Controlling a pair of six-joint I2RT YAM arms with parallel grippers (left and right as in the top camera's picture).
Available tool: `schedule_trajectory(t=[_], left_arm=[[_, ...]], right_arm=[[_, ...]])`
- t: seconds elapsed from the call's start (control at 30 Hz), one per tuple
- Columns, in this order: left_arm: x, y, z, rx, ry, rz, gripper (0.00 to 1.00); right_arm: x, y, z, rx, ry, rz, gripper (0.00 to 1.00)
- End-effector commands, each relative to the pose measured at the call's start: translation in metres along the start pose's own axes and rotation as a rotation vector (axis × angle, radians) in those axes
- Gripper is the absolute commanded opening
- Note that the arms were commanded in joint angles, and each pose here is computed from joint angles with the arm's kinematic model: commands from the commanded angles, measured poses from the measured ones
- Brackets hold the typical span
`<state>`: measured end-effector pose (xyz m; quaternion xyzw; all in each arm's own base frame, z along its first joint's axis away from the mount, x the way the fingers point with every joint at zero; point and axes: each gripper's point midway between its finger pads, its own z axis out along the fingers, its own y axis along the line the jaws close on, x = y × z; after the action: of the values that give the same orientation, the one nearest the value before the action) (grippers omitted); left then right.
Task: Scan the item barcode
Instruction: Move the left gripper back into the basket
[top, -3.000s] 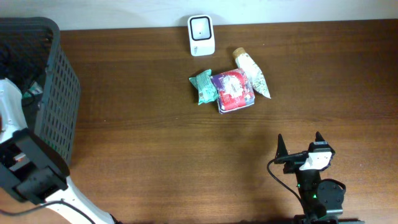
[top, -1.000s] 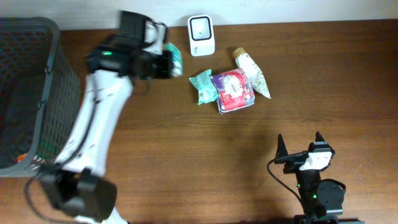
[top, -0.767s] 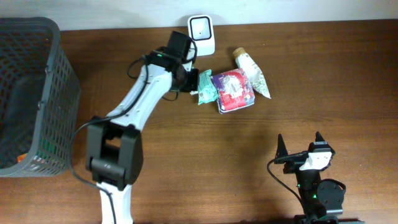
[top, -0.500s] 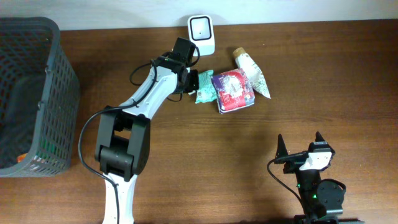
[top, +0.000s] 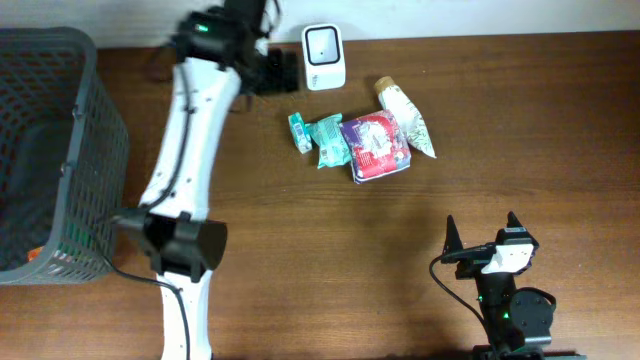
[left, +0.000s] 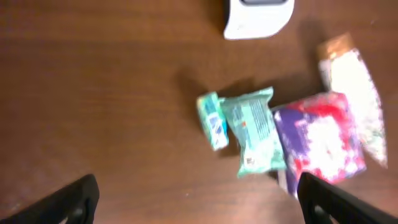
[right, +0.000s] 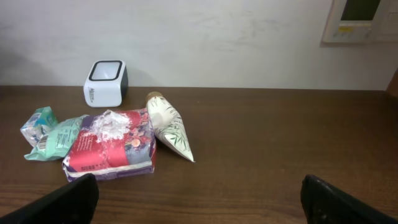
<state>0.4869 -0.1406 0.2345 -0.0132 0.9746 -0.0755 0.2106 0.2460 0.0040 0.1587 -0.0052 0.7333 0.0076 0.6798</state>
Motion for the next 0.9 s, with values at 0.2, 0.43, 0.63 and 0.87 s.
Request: schedule_trajectory(t=[0.2,0.43,0.63,0.87], left_arm=[[-0.033,0.098,-0.160,-0.063,-0.334,-0.106,0.99],[-0.003,0.191,-0.197,-0.277,-0.327,-0.350,0.99],[0.046,0.298,-0.193,-0.540,-0.253,-0.787,0.99],[0.135,0.419,-0.136,-0.580,-0.045,-1.143,0.85]], right_arm=[[0.004,0.001,0.000,0.000,0.005,0.007,0.98],[0.004,0.001,0.000,0.000,0.005,0.007,0.99],[0.004,0.001,0.000,0.000,0.005,0.007,0.99],[0.004,0.001,0.000,0.000,0.005,0.007,0.98]])
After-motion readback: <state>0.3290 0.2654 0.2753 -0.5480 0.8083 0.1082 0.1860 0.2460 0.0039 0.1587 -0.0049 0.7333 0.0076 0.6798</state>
